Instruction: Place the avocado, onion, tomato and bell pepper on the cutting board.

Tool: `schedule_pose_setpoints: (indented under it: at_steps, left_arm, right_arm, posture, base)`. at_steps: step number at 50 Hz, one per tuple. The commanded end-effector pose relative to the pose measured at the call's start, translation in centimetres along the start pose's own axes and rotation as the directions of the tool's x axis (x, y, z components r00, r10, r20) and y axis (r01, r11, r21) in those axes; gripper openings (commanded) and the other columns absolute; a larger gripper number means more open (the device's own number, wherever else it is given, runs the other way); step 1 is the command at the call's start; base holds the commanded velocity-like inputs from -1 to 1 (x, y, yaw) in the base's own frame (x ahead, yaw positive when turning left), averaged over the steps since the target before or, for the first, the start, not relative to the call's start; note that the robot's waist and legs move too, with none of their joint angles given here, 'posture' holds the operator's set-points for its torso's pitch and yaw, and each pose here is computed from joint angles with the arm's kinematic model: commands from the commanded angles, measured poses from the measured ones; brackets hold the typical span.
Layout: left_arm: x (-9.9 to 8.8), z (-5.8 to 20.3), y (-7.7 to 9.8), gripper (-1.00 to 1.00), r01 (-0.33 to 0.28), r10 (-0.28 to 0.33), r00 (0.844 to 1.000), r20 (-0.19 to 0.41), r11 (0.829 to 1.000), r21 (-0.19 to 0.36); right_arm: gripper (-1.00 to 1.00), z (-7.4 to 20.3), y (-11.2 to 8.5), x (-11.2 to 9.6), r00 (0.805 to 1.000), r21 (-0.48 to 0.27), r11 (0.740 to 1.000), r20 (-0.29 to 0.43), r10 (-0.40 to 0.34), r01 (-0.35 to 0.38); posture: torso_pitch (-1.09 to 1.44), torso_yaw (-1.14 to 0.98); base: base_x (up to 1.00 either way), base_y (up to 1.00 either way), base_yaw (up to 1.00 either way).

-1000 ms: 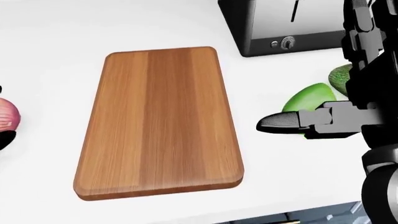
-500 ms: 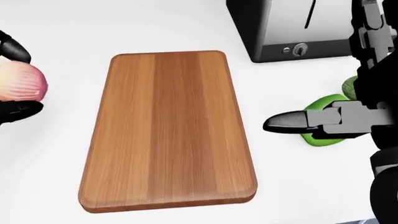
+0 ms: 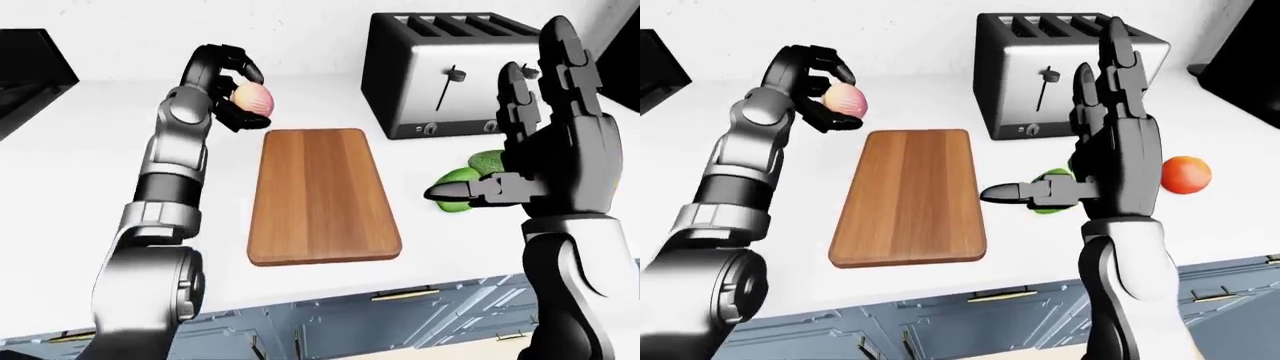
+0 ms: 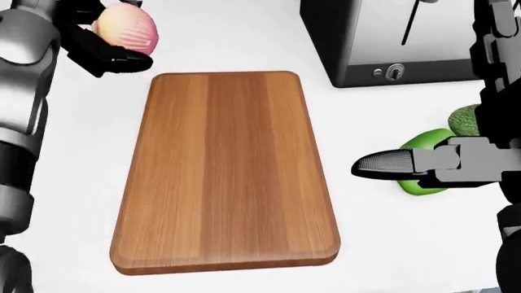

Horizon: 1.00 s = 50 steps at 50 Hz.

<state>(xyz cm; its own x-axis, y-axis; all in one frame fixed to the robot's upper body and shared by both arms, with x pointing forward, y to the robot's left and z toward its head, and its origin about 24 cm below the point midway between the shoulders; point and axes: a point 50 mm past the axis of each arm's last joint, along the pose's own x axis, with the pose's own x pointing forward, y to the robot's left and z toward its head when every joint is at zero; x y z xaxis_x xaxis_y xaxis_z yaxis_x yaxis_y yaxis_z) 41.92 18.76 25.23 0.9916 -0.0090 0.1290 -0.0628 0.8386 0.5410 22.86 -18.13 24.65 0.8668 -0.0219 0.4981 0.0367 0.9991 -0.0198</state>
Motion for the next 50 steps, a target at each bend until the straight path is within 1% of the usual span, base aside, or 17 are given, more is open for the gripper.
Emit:
schedule_pose_setpoints:
  at_steps: [1,2,8,10,15,20,25,29,30,34,36,38,39,41,46,50]
  left_arm:
    - [0.3,3.8,1.0,-1.00,-0.053,0.052,0.985,0.163,0.999,0.000]
    - [0.5,4.0,0.6,-1.00,-0.046,0.047,0.985,0.167,0.999,-0.009]
    - [1.1,4.5,-1.9,-1.00,0.004,0.000,0.983,0.185,1.000,-0.020]
    - [1.2,4.3,-2.9,-1.00,0.032,-0.029,0.983,0.183,0.999,-0.010]
    - [1.2,4.0,-4.4,-1.00,0.059,-0.055,0.983,0.177,0.998,-0.017]
    - [1.1,3.3,-5.2,-1.00,0.076,-0.073,0.984,0.162,0.997,-0.015]
    - [1.1,3.0,-5.8,-1.00,0.090,-0.086,0.984,0.155,0.996,-0.019]
    - [1.1,3.0,-5.8,-0.98,0.094,-0.090,0.984,0.155,0.996,-0.015]
    - [1.1,3.1,-5.8,-0.91,0.095,-0.092,0.984,0.155,0.995,-0.014]
    - [1.1,3.1,-5.8,-0.75,0.095,-0.092,0.984,0.155,0.995,-0.016]
    - [1.0,3.0,-5.8,-0.54,0.096,-0.092,0.984,0.153,0.995,-0.017]
    - [1.0,3.0,-5.9,-0.48,0.097,-0.093,0.984,0.153,0.995,-0.015]
    - [1.0,3.0,-5.9,-0.38,0.098,-0.094,0.984,0.153,0.995,-0.017]
    - [1.0,3.0,-6.0,-0.37,0.099,-0.095,0.984,0.152,0.995,-0.017]
    - [1.0,3.0,-6.0,-0.17,0.102,-0.097,0.983,0.154,0.995,-0.019]
    - [1.0,3.0,-6.2,-0.15,0.112,-0.108,0.982,0.153,0.994,-0.014]
  right_arm:
    - [1.00,1.3,0.0,0.0,0.998,-0.006,1.000,0.069,-0.001,0.001]
    - [1.00,1.3,0.0,-0.1,0.998,-0.006,1.000,0.069,-0.001,0.001]
    - [1.00,1.4,-0.2,-0.4,0.998,-0.003,1.000,0.069,-0.006,0.006]
    - [1.00,1.4,-0.2,-0.6,0.998,-0.007,1.000,0.068,-0.005,0.005]
    - [1.00,1.4,-0.5,-1.0,0.998,-0.011,1.000,0.066,-0.017,0.017]
    - [1.00,1.8,-0.6,-1.1,0.997,-0.009,1.000,0.071,-0.018,0.018]
    - [1.00,1.6,-0.5,-1.0,0.998,-0.008,1.000,0.069,-0.013,0.013]
    - [1.00,1.6,-0.6,-1.3,0.998,-0.009,1.000,0.068,-0.016,0.017]
    - [1.00,1.7,-0.7,-1.3,0.997,-0.009,1.000,0.069,-0.017,0.017]
    - [1.00,1.6,-0.7,-1.4,0.997,-0.009,1.000,0.069,-0.017,0.018]
    - [1.00,1.5,-0.8,-1.4,0.997,-0.008,1.000,0.068,-0.021,0.021]
    - [1.00,1.5,-0.8,-1.5,0.998,-0.010,1.000,0.066,-0.020,0.021]
    - [1.00,1.5,-0.9,-1.5,0.998,-0.012,1.000,0.065,-0.023,0.024]
    - [1.00,1.4,-1.0,-1.6,0.998,-0.013,1.000,0.064,-0.025,0.026]
    - [1.00,1.5,-1.1,-1.6,0.997,-0.012,0.999,0.065,-0.029,0.030]
    - [1.00,1.5,-1.1,-1.6,0.997,-0.012,0.999,0.065,-0.032,0.033]
  posture:
    - [0.00,0.00]
    - [0.00,0.00]
    - [0.00,0.00]
    - [0.00,0.00]
    - [0.00,0.00]
    - [0.00,0.00]
    - [0.00,0.00]
    - [0.00,0.00]
    - [0.00,0.00]
    - [0.00,0.00]
    - [0.00,0.00]
    - [0.00,0.00]
    - [0.00,0.00]
    - [0.00,0.00]
    - [0.00,0.00]
    - [0.00,0.00]
  base:
    - [0.00,0.00,0.00]
    - [0.00,0.00,0.00]
    - [0.00,0.00,0.00]
    - [0.00,0.00,0.00]
    - [0.00,0.00,0.00]
    - [0.00,0.00,0.00]
    - [0.00,0.00,0.00]
    - [0.00,0.00,0.00]
    - [0.00,0.00,0.00]
    - [0.00,0.00,0.00]
    - [0.00,0.00,0.00]
    - [0.00,0.00,0.00]
    - [0.00,0.00,0.00]
    - [0.00,0.00,0.00]
    - [0.00,0.00,0.00]
    - [0.00,0.00,0.00]
